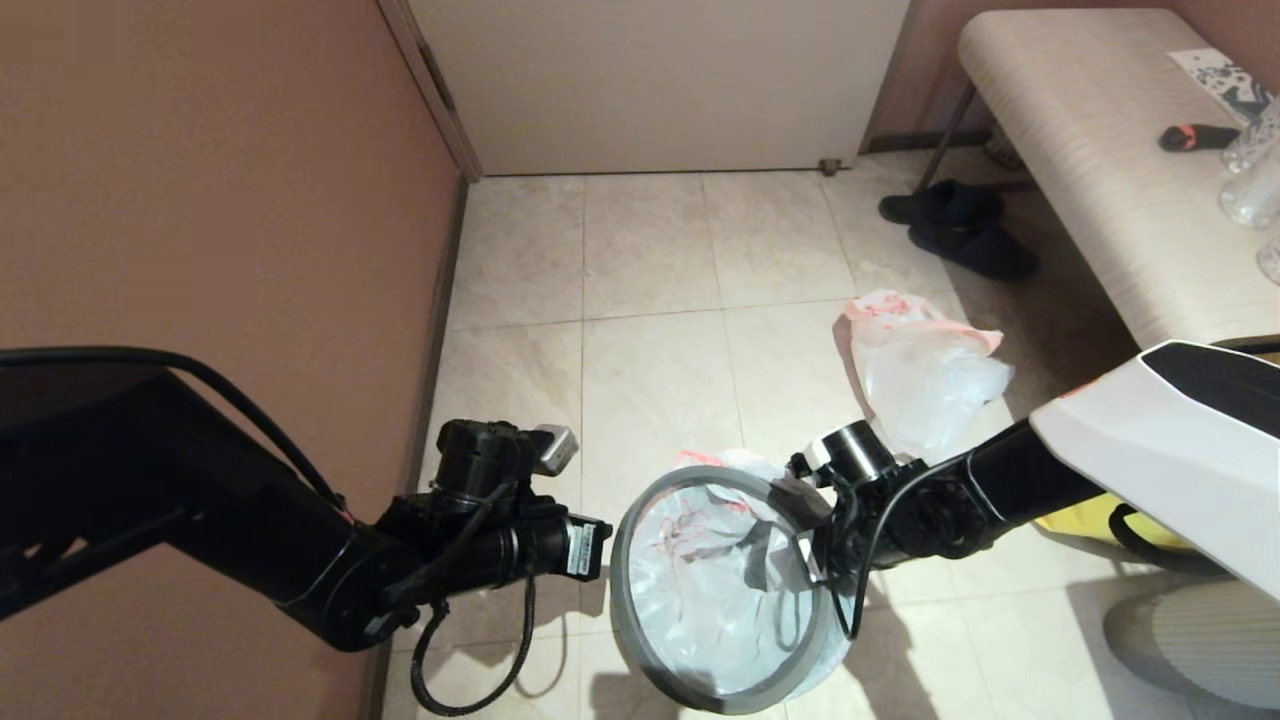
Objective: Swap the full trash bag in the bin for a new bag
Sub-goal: Place the trash can ring on the trash can
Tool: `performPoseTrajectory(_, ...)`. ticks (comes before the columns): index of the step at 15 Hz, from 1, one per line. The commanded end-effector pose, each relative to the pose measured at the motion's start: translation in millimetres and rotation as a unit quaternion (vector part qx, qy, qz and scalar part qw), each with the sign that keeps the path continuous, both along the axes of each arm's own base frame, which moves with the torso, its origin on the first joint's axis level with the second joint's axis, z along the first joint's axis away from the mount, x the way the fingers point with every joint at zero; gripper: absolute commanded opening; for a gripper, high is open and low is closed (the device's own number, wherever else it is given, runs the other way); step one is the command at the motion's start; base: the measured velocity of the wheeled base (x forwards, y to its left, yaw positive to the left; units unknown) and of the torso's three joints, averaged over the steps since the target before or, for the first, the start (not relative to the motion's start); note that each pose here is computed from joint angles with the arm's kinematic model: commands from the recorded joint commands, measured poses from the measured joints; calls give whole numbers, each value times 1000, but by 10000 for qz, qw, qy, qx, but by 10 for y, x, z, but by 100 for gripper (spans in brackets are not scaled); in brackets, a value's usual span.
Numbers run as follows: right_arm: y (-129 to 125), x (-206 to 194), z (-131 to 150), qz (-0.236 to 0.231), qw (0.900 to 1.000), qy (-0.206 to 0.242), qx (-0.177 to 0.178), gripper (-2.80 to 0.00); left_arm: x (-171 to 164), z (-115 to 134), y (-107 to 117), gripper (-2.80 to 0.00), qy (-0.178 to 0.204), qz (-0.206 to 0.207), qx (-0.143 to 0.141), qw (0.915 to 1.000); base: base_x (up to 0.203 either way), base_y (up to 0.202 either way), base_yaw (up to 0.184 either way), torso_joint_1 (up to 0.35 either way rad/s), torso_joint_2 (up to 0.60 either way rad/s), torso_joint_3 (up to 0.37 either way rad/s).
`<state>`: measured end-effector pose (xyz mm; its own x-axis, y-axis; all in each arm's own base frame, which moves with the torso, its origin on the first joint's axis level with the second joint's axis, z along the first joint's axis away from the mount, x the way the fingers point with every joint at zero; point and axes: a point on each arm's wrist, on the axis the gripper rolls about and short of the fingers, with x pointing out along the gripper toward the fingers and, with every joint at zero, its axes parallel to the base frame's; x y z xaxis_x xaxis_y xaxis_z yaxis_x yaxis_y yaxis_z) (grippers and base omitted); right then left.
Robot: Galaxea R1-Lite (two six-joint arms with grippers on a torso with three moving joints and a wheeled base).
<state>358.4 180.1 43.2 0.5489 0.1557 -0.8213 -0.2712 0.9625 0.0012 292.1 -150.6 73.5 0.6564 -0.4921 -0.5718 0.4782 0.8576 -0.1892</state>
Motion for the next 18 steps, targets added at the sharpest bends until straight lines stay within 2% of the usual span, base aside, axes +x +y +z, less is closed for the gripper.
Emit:
performPoseTrajectory(1, -26, -39, 245, -17, 9996, -241, 125, -280, -11, 40, 2, -280, -59, -3, -38, 10000, 0, 0, 0, 0, 0, 0)
performPoseTrajectory(6, -189, -143, 691, -133, 9984, -495, 225, -280, -37, 45, -14, -280, -53, -41, -52, 10000, 0, 0, 0, 0, 0, 0)
performPoseTrajectory(18, -211, -7, 260, -178, 9998, -75, -109, -280, -21, 0, -19, -280, 13, -42, -36, 10000, 0, 0, 0, 0, 0, 0)
